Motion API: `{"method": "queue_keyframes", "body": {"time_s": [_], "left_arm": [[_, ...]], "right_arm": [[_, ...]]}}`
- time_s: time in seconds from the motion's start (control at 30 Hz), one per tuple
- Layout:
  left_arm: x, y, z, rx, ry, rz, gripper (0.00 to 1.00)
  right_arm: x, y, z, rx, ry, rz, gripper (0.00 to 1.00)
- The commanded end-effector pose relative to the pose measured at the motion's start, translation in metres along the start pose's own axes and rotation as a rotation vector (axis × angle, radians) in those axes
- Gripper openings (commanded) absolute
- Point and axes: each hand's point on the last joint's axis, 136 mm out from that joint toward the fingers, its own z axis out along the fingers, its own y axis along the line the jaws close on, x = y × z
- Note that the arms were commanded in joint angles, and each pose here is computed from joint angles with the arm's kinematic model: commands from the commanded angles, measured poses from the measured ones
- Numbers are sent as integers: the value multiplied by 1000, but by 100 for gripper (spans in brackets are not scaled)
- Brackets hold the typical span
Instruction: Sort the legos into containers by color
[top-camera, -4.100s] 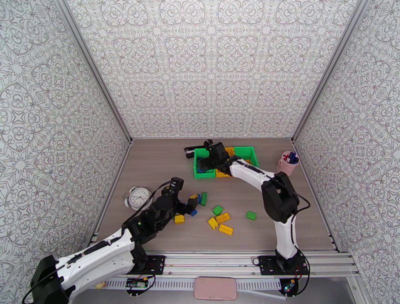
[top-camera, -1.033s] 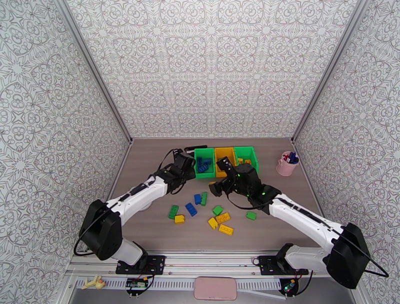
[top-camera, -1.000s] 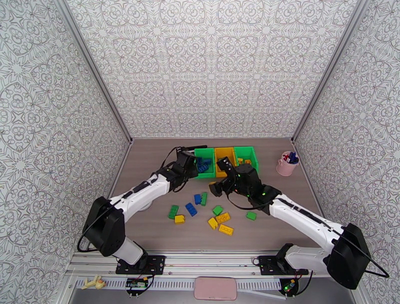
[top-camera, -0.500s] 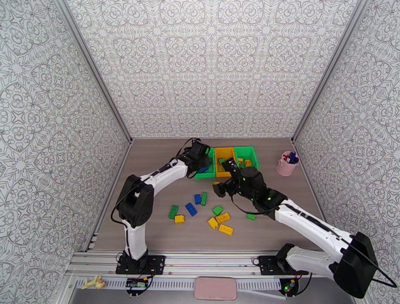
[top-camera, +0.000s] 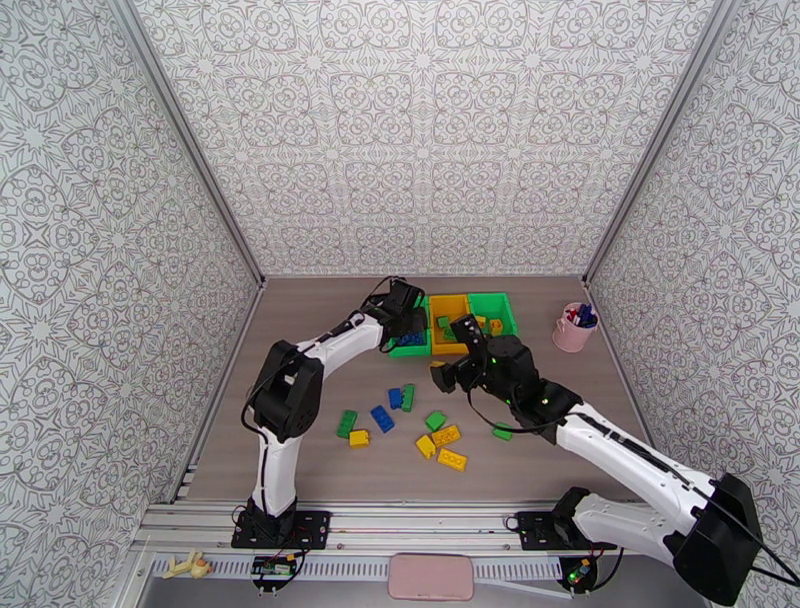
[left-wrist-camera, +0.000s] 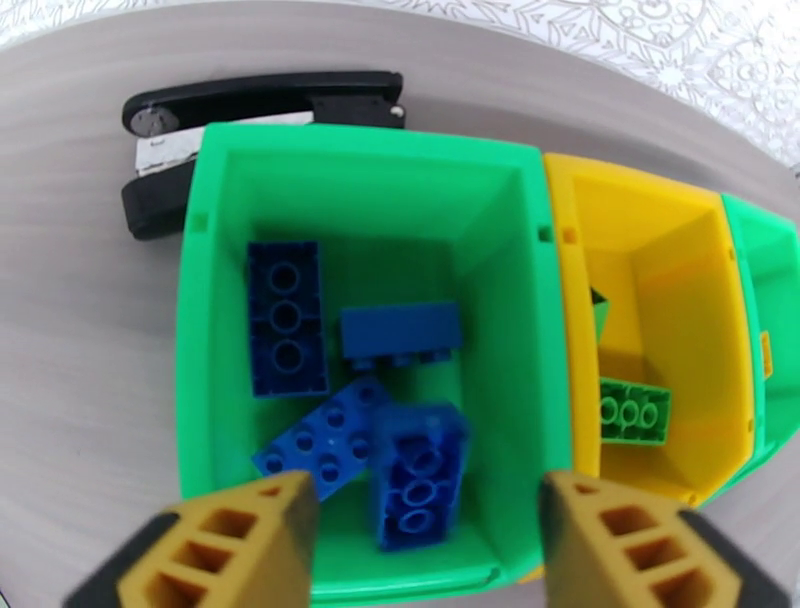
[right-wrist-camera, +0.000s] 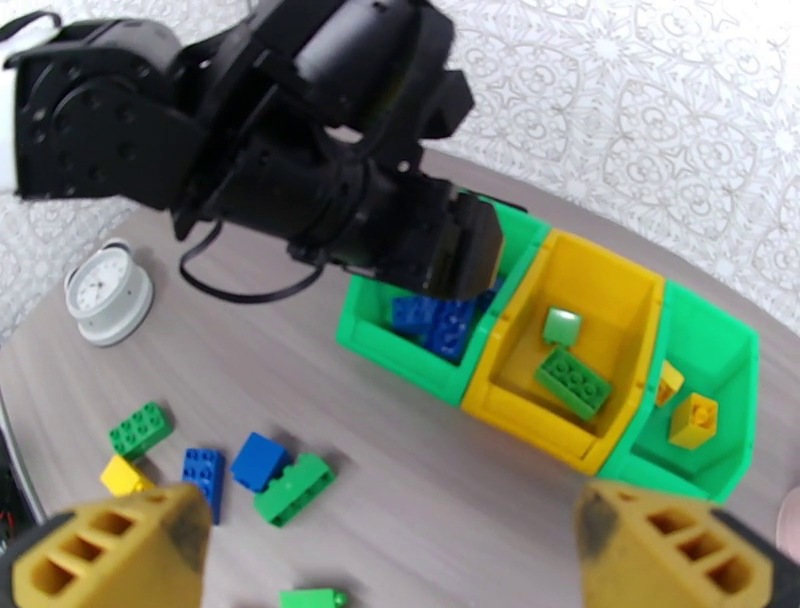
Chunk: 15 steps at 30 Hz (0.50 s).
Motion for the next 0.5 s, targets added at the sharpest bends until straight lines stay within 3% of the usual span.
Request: {"method": "queue_keyframes", "body": {"time_s": [0.0,0.2,0.3,0.47], "left_arm": [[-19,-7,-38,61,-71,1,71],[-12,-13,-82,168,-152,52,99],[1,-19,-102,219,-190,121,100],[35,-43,-136,343,-255,388,100]], "right_arm": [[5,-18,-5,83,0,89,100],[36,-51,-11,254,48,263,100],[63,-68,-19,339,97,357,100],[107,-85,-37,438,177,467,100]]}}
